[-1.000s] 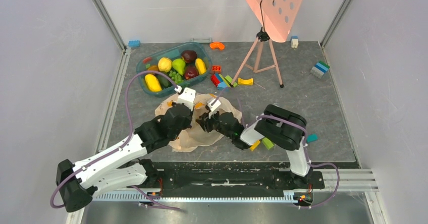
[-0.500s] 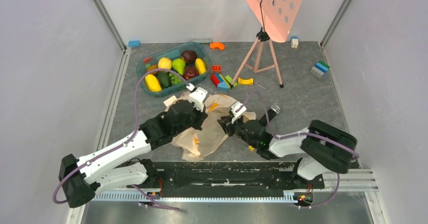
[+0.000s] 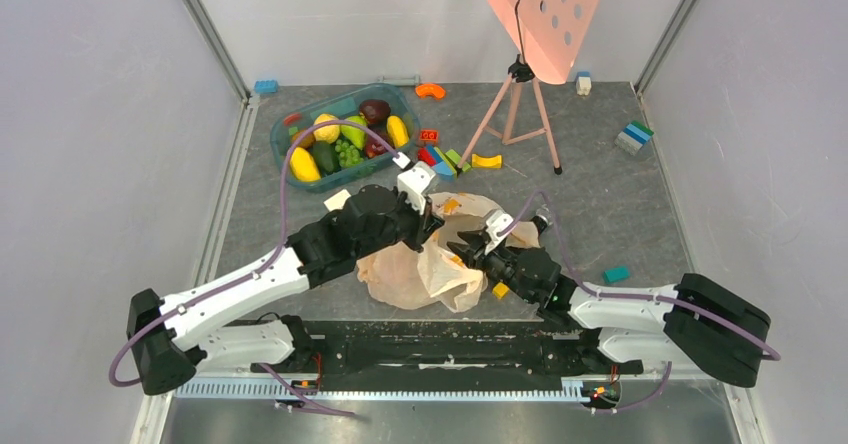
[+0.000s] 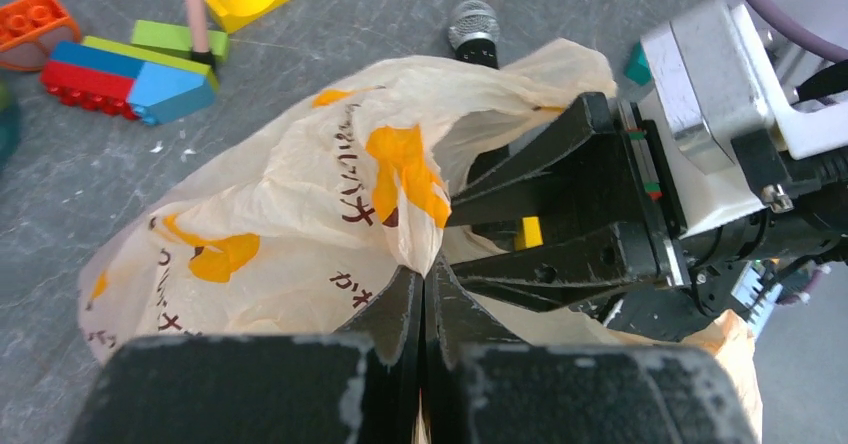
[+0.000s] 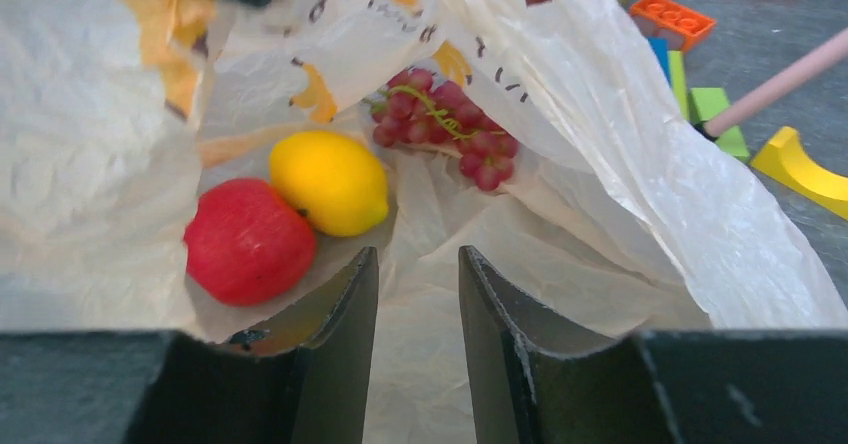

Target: Take the fake fruits out of the plastic bag

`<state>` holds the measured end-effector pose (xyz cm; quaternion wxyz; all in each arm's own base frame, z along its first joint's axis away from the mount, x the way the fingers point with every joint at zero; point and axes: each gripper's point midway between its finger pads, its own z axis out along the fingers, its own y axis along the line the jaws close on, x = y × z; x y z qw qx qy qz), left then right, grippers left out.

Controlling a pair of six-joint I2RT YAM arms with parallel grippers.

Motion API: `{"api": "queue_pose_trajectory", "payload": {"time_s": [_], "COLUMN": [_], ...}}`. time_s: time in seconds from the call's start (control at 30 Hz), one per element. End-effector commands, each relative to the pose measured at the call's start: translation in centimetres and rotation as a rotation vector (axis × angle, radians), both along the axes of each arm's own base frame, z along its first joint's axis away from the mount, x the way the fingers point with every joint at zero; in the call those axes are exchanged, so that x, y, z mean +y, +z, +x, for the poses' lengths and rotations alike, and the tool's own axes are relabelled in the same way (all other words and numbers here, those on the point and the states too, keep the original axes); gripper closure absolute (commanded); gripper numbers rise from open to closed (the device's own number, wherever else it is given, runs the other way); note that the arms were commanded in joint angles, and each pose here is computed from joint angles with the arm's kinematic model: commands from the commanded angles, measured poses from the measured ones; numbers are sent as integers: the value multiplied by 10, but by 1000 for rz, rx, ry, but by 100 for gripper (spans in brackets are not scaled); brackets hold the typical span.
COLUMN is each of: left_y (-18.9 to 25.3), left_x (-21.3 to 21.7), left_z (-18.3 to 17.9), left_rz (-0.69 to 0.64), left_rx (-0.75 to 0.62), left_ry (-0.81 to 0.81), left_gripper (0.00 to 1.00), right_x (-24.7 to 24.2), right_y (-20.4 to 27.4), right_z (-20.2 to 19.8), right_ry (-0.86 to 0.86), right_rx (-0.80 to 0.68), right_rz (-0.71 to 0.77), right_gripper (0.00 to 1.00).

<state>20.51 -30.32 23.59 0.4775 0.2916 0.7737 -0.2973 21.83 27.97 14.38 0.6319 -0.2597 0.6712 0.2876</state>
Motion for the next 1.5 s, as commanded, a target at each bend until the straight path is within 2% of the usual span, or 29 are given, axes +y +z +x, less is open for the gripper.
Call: {"api": "queue_pose_trajectory", "payload": {"time_s": [0.0,0.37,0.53,0.67,0.87,1.03,1.17,1.3,1.47], "left_y": [3,-90,-93,-87,-97,-102,-107,-110,-122], "left_x": [31,134,161,169,174,195,207,214,217], "left_z": [3,-16,-21,-18,-16,-8,-3,5,12], "left_rz": [8,12,-66,-85,-49,-66,-101,-155,-171], "left_rx": [-59,125,133,112,132,125,109,84,95], "left_ry": [84,502,621,656,715,878,984,1078,1165], "left_gripper": [98,98,98,98,98,98,98,98,98], "right_x": [17,57,70,80,94,103,114,132,132], "right_y": [-4,-20,-17,-18,-12,-1,4,-17,-46], "right_z": [-12,-26,-24,-19,-14,-17,-34,-55,-75], "right_ry": [121,316,340,345,361,396,466,546,587], "right_rx": [-7,28,16,25,14,-6,-8,30,37], "right_rz": [-42,-87,-65,-59,-48,-45,-25,-91,-176], "right_gripper": [61,47,36,34,33,33,35,41,51]}}
